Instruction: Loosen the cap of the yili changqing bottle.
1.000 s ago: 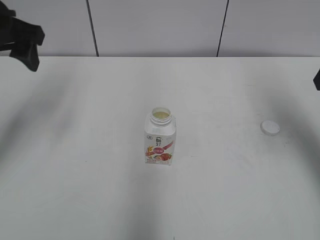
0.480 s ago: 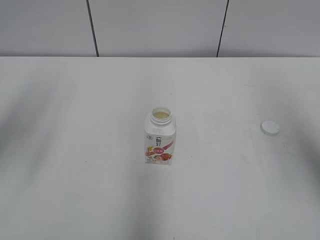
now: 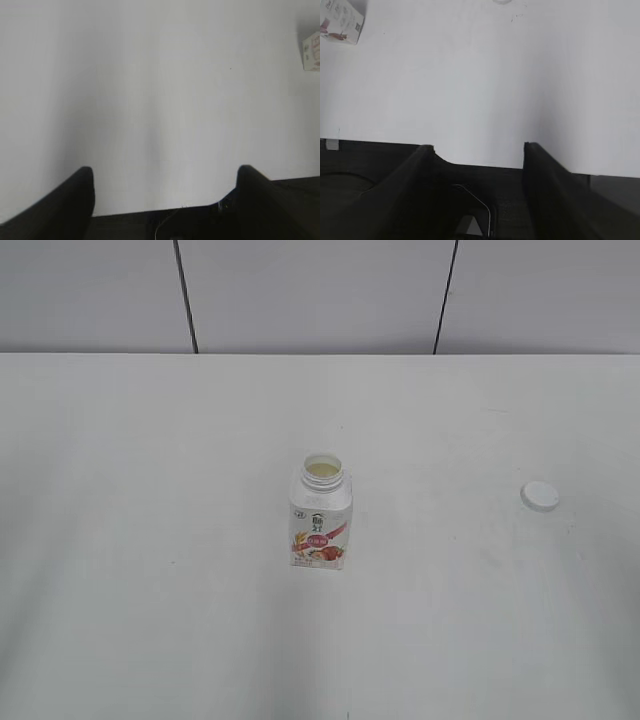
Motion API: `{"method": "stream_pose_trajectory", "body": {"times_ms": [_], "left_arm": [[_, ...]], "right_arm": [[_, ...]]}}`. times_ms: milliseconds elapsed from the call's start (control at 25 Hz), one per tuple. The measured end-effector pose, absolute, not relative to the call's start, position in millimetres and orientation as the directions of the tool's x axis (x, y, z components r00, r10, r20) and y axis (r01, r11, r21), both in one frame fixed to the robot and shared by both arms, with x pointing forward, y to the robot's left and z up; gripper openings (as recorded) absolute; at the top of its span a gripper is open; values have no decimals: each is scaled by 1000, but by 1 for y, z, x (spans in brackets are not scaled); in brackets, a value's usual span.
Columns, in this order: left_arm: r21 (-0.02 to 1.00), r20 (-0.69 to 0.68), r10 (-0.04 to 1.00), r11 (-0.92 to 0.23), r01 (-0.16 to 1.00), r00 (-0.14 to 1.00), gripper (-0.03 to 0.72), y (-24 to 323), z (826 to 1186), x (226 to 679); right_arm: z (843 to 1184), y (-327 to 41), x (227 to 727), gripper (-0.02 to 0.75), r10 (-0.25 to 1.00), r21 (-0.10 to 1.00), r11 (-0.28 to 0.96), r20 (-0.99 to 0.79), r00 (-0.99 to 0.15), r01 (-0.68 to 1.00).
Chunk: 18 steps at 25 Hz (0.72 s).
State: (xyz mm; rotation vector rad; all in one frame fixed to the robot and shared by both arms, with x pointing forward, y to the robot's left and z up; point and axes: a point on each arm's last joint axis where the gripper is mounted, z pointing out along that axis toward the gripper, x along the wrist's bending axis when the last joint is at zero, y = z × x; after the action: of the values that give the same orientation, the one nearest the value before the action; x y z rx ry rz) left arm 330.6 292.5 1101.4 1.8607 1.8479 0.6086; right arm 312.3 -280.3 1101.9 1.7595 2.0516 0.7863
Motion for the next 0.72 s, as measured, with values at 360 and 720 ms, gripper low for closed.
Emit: {"method": "stream_pose_trajectory", "body": {"times_ms": [360,720], "left_arm": [[780,-12,992,-69,622,125,510,301,1061,270],[902,-30,986,-45,430,166,508,306,1059,232]], "right_arm": [[1066,-284,260,448,973,768,153,-7,-232,621],[1056,-290,229,448,977,879,177,-101,-190,443]]}}
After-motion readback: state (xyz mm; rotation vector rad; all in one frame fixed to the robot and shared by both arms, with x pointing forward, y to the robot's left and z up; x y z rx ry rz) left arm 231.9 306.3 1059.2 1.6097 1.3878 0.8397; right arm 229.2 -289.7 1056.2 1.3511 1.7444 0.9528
